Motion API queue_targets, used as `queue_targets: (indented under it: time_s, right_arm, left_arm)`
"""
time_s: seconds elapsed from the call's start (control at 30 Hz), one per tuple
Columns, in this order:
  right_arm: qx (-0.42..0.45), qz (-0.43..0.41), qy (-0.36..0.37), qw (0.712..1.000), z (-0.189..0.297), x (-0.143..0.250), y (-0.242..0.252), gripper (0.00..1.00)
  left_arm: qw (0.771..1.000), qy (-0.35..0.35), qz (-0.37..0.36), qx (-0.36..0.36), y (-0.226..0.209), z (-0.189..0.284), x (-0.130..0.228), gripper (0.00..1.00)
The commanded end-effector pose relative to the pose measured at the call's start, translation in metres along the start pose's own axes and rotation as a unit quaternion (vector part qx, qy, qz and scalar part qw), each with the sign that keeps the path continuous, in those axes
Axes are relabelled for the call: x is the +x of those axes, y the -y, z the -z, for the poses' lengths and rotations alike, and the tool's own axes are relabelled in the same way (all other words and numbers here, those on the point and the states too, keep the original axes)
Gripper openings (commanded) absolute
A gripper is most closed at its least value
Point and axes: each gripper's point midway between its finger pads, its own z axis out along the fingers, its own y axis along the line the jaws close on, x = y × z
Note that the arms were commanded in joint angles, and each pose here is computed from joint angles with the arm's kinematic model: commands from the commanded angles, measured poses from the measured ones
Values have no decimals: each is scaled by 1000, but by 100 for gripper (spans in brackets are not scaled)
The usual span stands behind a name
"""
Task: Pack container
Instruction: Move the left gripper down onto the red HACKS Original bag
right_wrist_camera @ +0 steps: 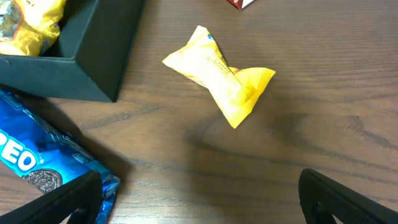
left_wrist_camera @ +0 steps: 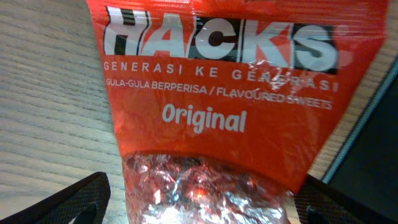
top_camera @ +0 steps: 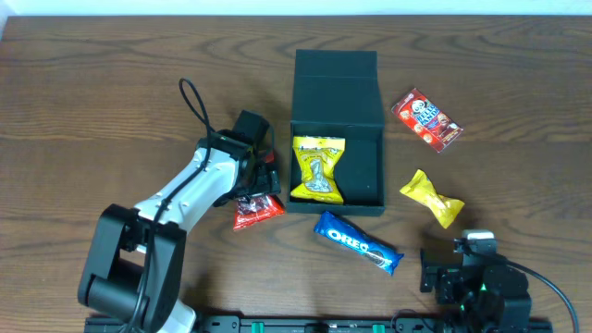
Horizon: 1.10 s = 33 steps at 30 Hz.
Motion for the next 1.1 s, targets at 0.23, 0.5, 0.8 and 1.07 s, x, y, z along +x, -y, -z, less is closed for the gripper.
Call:
queue_targets:
  time_s: [0.23,0.5,0.8,1.07]
  right_arm:
    - [5,0,-4,1000,-1,3,2,99]
    - [4,0,-4,1000,-1,3,2,99]
    - [4,0,-4,1000,-1,3,2,99]
    - [5,0,-4,1000,-1,3,2,99]
  left_arm:
    - [1000,-12,-11,-6,-2,-10,4,95]
    - [1000,-9,-11,-4,-1,-10,2,90]
    - [1000,-9,-11,-4,-1,-10,2,83]
    - [1000,-8,-11,-3,-1,-10,2,68]
